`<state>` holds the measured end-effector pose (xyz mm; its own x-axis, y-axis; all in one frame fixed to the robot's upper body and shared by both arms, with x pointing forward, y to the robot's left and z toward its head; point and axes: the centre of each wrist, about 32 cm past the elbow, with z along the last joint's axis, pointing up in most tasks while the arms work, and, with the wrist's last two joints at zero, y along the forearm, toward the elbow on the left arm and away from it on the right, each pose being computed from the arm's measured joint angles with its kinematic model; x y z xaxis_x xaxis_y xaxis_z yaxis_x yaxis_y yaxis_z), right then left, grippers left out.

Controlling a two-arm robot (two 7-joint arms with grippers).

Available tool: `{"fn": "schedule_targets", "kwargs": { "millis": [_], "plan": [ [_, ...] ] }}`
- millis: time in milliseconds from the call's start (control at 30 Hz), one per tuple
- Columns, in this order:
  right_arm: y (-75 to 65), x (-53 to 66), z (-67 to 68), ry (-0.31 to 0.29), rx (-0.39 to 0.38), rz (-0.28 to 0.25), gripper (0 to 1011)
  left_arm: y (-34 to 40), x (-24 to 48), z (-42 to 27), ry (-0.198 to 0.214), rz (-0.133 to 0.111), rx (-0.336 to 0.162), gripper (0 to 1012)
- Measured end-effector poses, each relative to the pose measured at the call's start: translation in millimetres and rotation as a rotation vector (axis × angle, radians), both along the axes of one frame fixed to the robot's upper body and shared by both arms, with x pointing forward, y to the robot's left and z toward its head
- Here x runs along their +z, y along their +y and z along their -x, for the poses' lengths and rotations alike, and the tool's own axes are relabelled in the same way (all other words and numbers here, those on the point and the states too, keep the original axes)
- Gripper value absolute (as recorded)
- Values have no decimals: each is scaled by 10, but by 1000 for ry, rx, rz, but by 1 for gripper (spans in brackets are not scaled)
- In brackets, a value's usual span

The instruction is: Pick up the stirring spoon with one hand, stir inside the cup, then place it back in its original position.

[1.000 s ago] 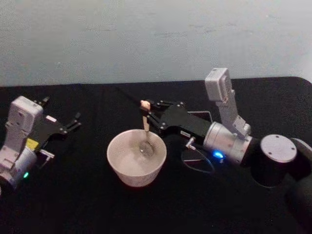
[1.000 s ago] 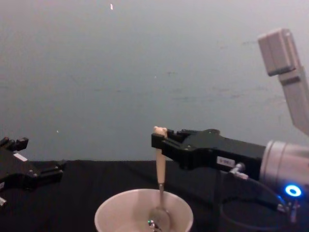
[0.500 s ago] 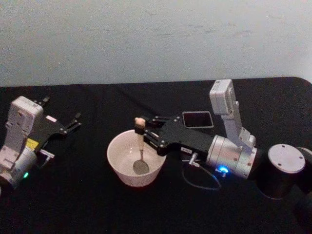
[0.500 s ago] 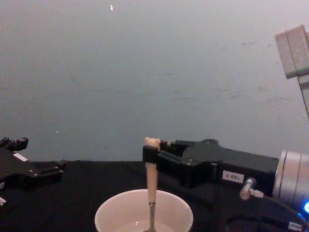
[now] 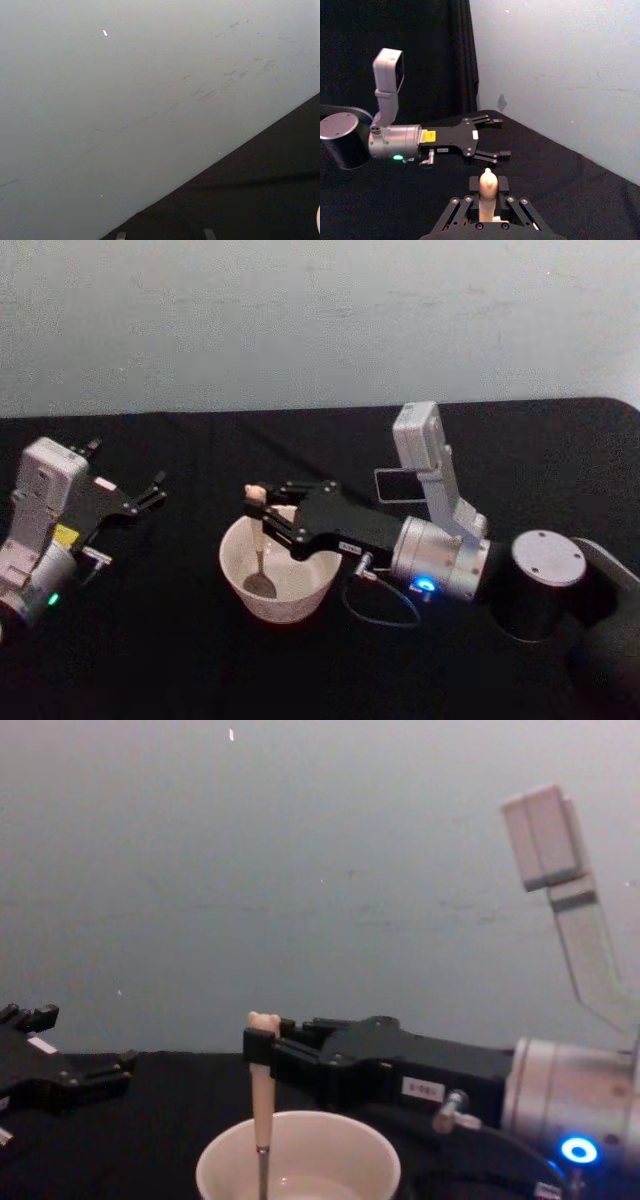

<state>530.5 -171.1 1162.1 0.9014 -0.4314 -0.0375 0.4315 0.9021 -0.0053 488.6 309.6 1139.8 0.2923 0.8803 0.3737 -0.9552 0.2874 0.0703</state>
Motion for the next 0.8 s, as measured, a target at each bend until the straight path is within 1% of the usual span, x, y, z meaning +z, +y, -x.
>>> {"fn": "schedule_targets", "kwargs": {
  "millis": [233, 433, 600, 633, 800],
  "plan": [
    [67, -18, -121, 6, -36, 3, 211, 0, 0, 0, 0, 0, 0, 1001],
    [65, -9, -205, -1, -84, 2, 212, 0, 0, 0, 0, 0, 0, 1001],
    [-2, -2, -260, -6, -131, 8, 211, 0, 0, 0, 0, 0, 0, 1001],
    [-2, -2, -260, -6, -131, 8, 211, 0, 0, 0, 0, 0, 0, 1001],
    [-93, 3, -240, -11, -148, 22, 211, 0, 0, 0, 0, 0, 0, 1001]
  ]
}}
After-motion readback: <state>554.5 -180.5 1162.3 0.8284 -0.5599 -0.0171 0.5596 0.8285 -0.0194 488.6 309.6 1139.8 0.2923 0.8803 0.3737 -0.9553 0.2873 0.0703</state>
